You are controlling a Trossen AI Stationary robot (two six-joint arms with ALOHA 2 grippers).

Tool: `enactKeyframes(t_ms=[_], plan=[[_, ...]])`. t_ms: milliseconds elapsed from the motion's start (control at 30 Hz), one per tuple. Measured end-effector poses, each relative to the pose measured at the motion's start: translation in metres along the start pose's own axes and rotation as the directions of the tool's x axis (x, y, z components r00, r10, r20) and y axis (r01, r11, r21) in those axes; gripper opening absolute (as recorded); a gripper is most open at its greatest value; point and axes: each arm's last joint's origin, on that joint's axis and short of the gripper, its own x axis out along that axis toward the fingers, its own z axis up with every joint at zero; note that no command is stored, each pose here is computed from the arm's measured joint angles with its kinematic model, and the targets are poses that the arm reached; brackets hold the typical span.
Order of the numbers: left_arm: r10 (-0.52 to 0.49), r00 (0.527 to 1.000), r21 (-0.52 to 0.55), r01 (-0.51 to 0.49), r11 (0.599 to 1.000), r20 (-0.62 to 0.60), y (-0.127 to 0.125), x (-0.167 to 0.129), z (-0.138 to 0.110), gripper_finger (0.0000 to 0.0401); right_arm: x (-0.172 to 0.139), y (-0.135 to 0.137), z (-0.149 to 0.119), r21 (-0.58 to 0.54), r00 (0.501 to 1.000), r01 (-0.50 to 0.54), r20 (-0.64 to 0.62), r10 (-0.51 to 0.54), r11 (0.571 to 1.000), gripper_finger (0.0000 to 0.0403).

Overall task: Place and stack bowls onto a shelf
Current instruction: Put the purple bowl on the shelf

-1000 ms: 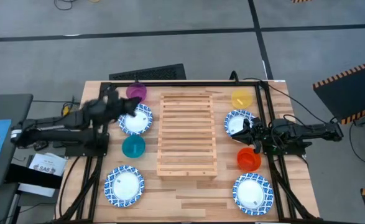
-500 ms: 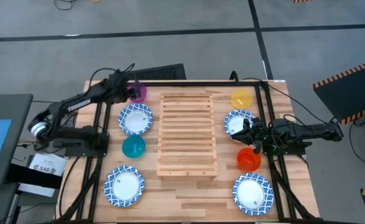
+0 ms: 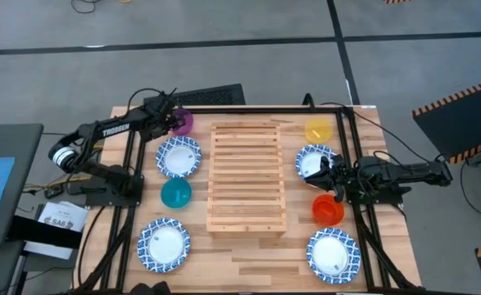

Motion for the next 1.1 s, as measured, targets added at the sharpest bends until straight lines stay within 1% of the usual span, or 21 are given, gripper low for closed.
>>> enactKeyframes(t_ms=[233,333,400,500,600,633,700,833,967,1033,1100], plan=[[0.047,0.999,-0.067,-0.049,0.997,-0.027,0.001,0.015,-0.001,0.0217,0.0,0.0,0.0,0.0,1.0,0.0,0.0,0.0,1.0,0.0072],[0.047,0.999,-0.094,-0.048,0.994,-0.017,0.001,0.015,-0.001,0.0196,0.0,0.0,0.0,0.0,1.0,0.0,0.0,0.0,1.0,0.0072],[0.034,0.999,-0.106,-0.034,0.994,-0.003,-0.001,0.016,0.0,0.0166,0.0,0.0,0.0,0.0,1.0,0.0,0.0,0.0,1.0,0.0072],[0.027,1.0,-0.103,-0.026,0.994,0.004,-0.001,0.015,0.001,0.0105,0.0,0.0,0.0,0.0,1.0,0.0,0.0,0.0,1.0,0.0072],[0.029,1.0,-0.061,-0.028,0.998,0.004,-0.001,0.015,0.001,0.0032,0.0,0.0,0.0,0.0,1.0,0.0,0.0,0.0,1.0,0.0072],[0.029,1.0,-0.043,-0.028,0.999,0.004,-0.001,0.015,0.001,0.0017,0.0,0.0,0.0,0.0,1.0,0.0,0.0,0.0,1.0,0.0072],[0.027,1.0,-0.024,-0.027,0.999,0.006,-0.001,0.013,0.001,0.0009,0.0,0.0,0.0,0.0,1.0,0.0,0.0,0.0,1.0,0.0072],[0.003,0.999,-0.02,-0.002,1.0,0.04,0.0,0.001,0.005,0.0002,0.0,0.0,0.0,0.0,1.0,0.0,0.0,0.0,1.0,0.0072],[-0.066,0.991,-0.007,0.067,0.998,0.117,0.003,-0.023,0.013,0.0,0.0,0.0,0.0,0.0,1.0,0.0,0.0,0.0,1.0,0.0072],[-0.119,0.98,0.002,0.12,0.993,0.162,0.005,-0.038,0.017,0.0,0.0,0.0,0.0,0.0,1.0,0.0,-0.001,0.0,1.0,0.0072],[-0.179,0.965,0.04,0.175,0.984,0.19,0.007,-0.054,0.019,0.0,0.0,0.0,0.0,0.0,1.0,0.0,0.0,0.0,1.0,0.0072]])
